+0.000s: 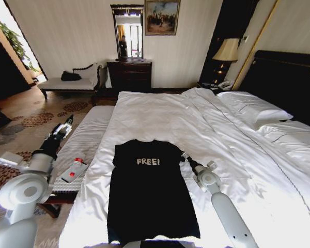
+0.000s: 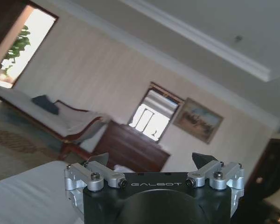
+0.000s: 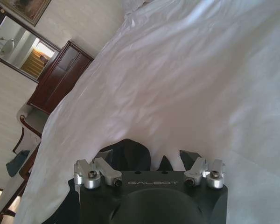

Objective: Fold the clothes on the bed.

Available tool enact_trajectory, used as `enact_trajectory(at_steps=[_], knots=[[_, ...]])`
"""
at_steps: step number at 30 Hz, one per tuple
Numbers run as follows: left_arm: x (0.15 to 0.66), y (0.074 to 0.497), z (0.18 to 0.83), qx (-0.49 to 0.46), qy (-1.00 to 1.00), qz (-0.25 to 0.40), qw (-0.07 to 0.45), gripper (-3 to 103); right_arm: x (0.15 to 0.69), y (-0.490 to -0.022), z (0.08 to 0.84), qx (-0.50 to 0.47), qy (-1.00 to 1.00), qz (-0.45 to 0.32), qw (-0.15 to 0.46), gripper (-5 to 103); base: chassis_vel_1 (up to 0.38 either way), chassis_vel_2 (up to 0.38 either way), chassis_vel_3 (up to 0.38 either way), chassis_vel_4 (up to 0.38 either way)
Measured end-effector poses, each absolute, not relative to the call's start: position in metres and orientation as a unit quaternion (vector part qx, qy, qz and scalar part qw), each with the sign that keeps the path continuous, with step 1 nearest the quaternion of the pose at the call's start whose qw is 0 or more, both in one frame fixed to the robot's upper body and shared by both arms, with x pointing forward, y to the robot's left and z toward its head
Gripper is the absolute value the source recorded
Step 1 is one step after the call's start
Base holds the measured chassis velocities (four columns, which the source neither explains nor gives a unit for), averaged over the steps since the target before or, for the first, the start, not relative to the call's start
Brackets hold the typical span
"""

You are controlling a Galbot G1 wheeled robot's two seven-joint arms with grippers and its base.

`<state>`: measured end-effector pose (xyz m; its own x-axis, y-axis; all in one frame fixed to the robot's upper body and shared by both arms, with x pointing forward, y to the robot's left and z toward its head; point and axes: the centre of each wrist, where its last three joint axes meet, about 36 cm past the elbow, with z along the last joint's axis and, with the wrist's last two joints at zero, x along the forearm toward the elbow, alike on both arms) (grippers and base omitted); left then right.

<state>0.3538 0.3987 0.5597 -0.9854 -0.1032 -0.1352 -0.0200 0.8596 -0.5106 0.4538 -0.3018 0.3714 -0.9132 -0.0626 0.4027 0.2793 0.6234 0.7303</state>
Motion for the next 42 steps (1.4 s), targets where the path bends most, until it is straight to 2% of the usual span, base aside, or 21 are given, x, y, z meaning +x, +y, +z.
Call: enact_trajectory(at_steps=[9,11,14,15,16,19,20,24,26,29,30,32,42], knots=[[0.378,0.419,0.55,-0.066,0.967,-0.241,0.052,100,0.454,-0.308,0.356,-0.075,-0.878,-0.427,0.203,81,0.0,0.0,0.0,0.0],[0.376,0.42,0.549,-0.069,0.967,-0.24,0.051,100,0.452,-0.308,0.355,-0.074,-0.878,-0.428,0.202,74,0.0,0.0,0.0,0.0],[0.374,0.419,0.547,-0.073,0.967,-0.24,0.05,100,0.45,-0.308,0.353,-0.071,-0.877,-0.429,0.202,70,0.0,0.0,0.0,0.0],[0.373,0.419,0.545,-0.077,0.966,-0.241,0.049,100,0.45,-0.307,0.352,-0.069,-0.877,-0.431,0.202,65,0.0,0.0,0.0,0.0],[0.373,0.419,0.545,-0.077,0.966,-0.241,0.049,100,0.45,-0.307,0.352,-0.069,-0.877,-0.431,0.202,65,0.0,0.0,0.0,0.0],[0.371,0.421,0.543,-0.081,0.966,-0.242,0.047,100,0.45,-0.303,0.35,-0.067,-0.875,-0.434,0.203,48,0.0,0.0,0.0,0.0],[0.371,0.421,0.543,-0.081,0.966,-0.242,0.047,100,0.45,-0.303,0.35,-0.067,-0.875,-0.434,0.203,48,0.0,0.0,0.0,0.0],[0.371,0.423,0.545,-0.083,0.966,-0.24,0.048,100,0.448,-0.296,0.346,-0.066,-0.874,-0.434,0.207,27,0.0,0.0,0.0,0.0],[0.371,0.423,0.545,-0.082,0.966,-0.24,0.048,100,0.449,-0.295,0.345,-0.067,-0.874,-0.434,0.208,27,0.0,0.0,0.0,0.0],[0.37,0.424,0.546,-0.082,0.966,-0.239,0.047,100,0.45,-0.294,0.343,-0.07,-0.874,-0.434,0.208,10,0.0,0.0,0.0,0.0],[0.37,0.424,0.546,-0.082,0.966,-0.239,0.047,100,0.45,-0.294,0.343,-0.07,-0.874,-0.434,0.208,10,0.0,0.0,0.0,0.0],[0.369,0.426,0.546,-0.084,0.966,-0.239,0.046,100,0.45,-0.295,0.342,-0.07,-0.875,-0.433,0.205,3,0.0,0.0,0.0,0.0],[0.369,0.433,0.544,-0.089,0.959,-0.267,0.043,100,0.448,-0.292,0.34,-0.065,-0.879,-0.436,0.182,0,0.0,0.0,0.0,0.0]])
